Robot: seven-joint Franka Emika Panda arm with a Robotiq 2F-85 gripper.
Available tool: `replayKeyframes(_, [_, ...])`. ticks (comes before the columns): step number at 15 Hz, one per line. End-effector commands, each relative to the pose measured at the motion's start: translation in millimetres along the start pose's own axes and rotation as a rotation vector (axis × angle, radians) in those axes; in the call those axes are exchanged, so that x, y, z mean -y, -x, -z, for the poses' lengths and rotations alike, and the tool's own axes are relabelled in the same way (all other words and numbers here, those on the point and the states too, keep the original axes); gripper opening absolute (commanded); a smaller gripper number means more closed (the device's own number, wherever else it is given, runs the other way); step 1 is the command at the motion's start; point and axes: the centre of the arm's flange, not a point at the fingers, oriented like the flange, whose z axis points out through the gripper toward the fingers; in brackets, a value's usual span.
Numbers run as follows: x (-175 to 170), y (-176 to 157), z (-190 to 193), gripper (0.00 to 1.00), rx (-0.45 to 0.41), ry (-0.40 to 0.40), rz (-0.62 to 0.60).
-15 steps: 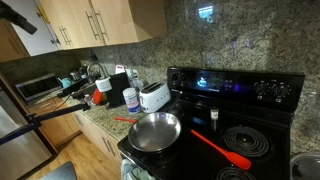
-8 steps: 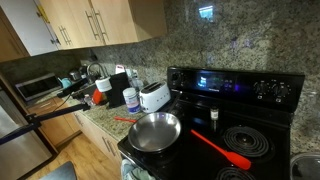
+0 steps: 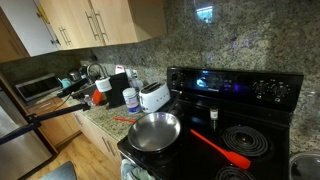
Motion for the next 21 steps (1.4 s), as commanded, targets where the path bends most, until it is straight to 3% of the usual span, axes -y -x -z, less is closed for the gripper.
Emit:
replayKeyframes(1, [0, -1, -1, 1.0, 0.004, -0.004, 0.003])
replayKeyframes(4, [2, 0, -2, 1.0, 0.007, -0.009, 0.008])
replayKeyframes(8, [36, -13, -42, 1.0, 0.074, -0.039, -0.064])
replayKeyframes(12, [26, -54, -58, 1.0, -0.012, 0.029, -0.11])
replayKeyframes(15, [-1, -89, -71, 1.0, -0.107, 0.077, -0.114])
replayKeyframes(17, [-15, -109, -78, 1.0, -0.156, 0.076, -0.113])
replayKeyframes(21, [-26, -143, -104, 1.0, -0.252, -0.008, -0.099])
